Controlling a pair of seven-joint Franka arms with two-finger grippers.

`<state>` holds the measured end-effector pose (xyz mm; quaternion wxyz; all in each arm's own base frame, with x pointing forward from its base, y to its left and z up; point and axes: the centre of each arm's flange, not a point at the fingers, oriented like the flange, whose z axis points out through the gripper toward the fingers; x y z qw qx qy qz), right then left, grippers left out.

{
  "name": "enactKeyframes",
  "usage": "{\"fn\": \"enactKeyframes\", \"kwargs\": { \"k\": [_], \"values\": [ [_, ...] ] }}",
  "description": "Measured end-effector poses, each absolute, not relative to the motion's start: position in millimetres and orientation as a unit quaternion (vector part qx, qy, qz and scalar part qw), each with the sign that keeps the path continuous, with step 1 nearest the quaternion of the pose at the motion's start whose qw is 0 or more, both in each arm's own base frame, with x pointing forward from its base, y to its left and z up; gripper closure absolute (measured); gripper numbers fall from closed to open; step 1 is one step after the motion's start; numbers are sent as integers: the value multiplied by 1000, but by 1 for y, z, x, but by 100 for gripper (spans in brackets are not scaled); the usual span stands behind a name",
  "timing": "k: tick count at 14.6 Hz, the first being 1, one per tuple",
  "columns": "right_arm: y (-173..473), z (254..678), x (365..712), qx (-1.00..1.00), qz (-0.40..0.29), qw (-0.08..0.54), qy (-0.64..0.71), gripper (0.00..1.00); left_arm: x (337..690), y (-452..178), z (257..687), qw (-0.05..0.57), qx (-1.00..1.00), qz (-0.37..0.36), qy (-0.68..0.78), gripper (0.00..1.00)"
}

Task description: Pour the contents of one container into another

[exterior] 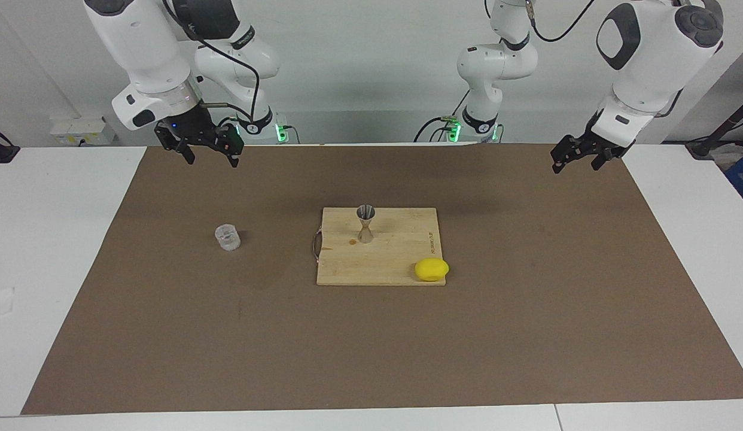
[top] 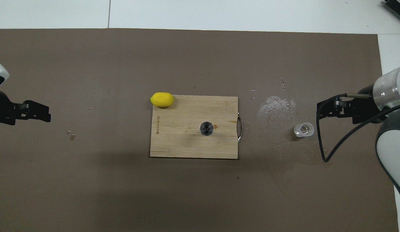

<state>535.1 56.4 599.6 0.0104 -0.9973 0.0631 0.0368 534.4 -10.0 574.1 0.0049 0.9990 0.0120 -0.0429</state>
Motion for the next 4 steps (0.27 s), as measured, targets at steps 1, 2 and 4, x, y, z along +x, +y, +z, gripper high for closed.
{"fn": "enactKeyframes", "kwargs": {
  "k": [1,2,4],
  "values": [
    [55,599,535,-998,36,5,57,0,534,-10,574,5,999,-43,12,0],
    [54,599,535,-998,36,1,55,0,534,-10,574,5,999,-43,12,0],
    [54,598,535,-998,37,0,54,0,534,-10,574,5,999,-43,12,0]
  ]
}}
